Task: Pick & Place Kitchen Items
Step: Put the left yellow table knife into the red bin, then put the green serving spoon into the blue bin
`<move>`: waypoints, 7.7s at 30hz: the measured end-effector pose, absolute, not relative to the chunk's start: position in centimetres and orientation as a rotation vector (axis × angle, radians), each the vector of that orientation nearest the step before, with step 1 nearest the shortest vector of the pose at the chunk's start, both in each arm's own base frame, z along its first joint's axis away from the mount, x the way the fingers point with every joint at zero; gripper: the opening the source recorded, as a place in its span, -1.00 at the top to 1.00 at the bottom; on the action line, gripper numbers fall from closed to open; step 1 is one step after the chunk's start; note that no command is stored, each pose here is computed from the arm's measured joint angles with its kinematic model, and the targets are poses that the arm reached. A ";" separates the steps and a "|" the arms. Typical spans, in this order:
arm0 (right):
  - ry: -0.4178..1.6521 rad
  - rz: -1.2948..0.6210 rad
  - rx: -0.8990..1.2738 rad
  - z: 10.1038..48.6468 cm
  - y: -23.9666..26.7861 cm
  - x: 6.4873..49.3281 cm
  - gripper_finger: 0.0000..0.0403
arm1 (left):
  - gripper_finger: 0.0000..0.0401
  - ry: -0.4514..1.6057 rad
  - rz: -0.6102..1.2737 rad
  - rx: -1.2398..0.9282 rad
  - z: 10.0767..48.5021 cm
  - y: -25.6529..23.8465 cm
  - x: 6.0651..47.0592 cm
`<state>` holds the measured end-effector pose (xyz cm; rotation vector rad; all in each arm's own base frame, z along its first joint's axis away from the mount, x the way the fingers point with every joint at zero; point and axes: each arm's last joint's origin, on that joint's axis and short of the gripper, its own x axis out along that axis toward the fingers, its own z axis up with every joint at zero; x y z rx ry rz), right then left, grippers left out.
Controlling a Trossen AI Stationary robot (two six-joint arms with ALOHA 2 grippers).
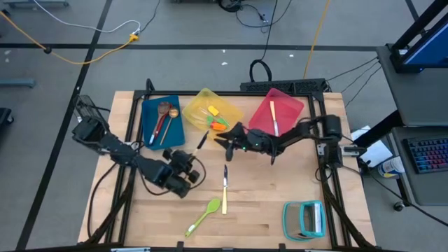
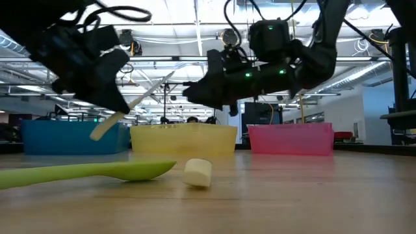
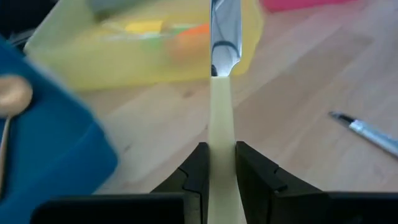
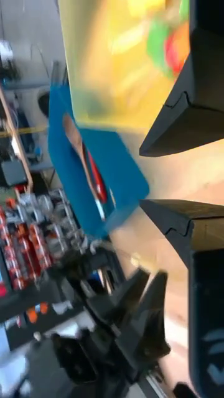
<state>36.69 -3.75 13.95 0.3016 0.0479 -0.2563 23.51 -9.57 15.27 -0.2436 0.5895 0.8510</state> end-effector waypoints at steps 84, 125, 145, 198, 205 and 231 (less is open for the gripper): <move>-0.242 -0.802 0.160 17.1 -3.4 18.4 0.99 | 0.71 0.504 0.694 -0.194 16.8 -7.8 27.5; 0.013 -1.183 0.668 10.2 -7.6 14.5 0.82 | 0.71 0.496 0.713 -0.191 16.9 -7.4 27.6; 0.039 -1.192 0.575 10.5 -8.1 14.3 0.54 | 0.71 0.496 0.712 -0.197 16.9 -7.4 27.6; -0.076 -1.087 0.513 12.2 -8.2 15.0 0.30 | 0.71 0.495 0.705 -0.232 16.8 -7.5 27.7; -0.116 -1.012 0.479 12.9 -8.2 15.3 0.30 | 0.71 0.495 0.611 -0.334 17.1 -7.9 28.2; -0.204 -0.527 0.178 18.5 -4.0 20.8 0.30 | 0.71 0.663 0.213 -0.489 17.1 -10.6 28.1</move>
